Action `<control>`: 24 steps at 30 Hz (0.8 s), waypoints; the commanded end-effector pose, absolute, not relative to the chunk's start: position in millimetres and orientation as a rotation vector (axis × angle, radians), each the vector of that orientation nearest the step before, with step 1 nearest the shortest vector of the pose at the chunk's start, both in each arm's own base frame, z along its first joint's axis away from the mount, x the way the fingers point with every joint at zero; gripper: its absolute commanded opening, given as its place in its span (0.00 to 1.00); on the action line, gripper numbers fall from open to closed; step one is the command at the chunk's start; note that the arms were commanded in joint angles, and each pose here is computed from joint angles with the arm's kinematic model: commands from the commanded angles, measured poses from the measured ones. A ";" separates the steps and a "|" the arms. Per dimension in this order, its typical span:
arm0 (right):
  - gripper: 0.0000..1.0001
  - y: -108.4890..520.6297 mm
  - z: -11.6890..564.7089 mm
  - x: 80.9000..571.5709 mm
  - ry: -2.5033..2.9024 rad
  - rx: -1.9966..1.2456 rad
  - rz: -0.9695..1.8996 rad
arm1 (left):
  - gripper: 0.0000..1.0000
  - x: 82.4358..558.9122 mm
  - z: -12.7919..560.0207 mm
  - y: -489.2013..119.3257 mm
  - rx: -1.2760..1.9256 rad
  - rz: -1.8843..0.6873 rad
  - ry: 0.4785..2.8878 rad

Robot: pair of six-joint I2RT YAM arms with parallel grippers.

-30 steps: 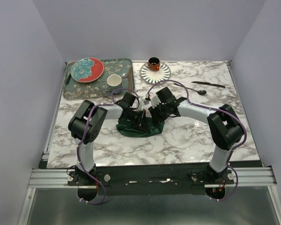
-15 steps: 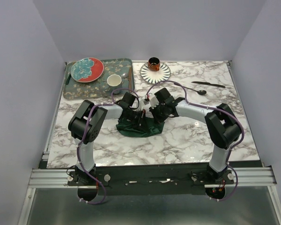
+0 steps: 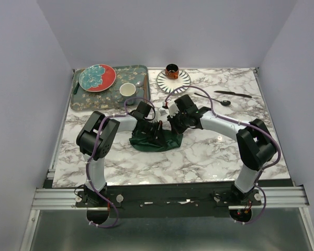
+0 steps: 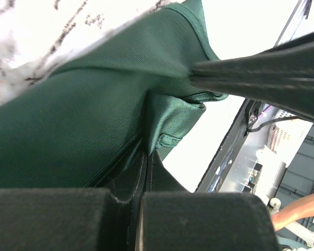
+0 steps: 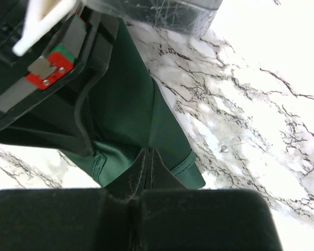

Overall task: Fold the napkin into a case and place the utensils inside
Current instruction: Stuff the top corner of the smaller-rectangle-folded napkin into the folded napkin.

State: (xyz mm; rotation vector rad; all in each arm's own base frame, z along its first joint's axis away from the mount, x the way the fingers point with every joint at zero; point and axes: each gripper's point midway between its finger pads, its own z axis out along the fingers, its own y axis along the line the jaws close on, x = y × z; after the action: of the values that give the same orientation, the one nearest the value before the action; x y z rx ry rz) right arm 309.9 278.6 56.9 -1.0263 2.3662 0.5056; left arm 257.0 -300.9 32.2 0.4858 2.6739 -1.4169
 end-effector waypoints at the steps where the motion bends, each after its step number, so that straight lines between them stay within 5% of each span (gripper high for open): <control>1: 0.01 282.8 69.1 301.1 2.350 -1.032 0.554 | 0.00 267.1 28.1 -297.3 0.457 -1.366 2.690; 24: 0.01 284.2 59.8 301.3 2.360 -1.040 0.558 | 0.00 306.7 38.5 -315.8 0.419 -1.372 2.671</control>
State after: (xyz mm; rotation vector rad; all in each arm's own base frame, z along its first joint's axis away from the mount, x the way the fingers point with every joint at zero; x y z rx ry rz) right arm 305.3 283.8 63.2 -1.0398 2.3483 0.5592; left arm 298.3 -316.9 45.8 0.4560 2.6404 -1.4035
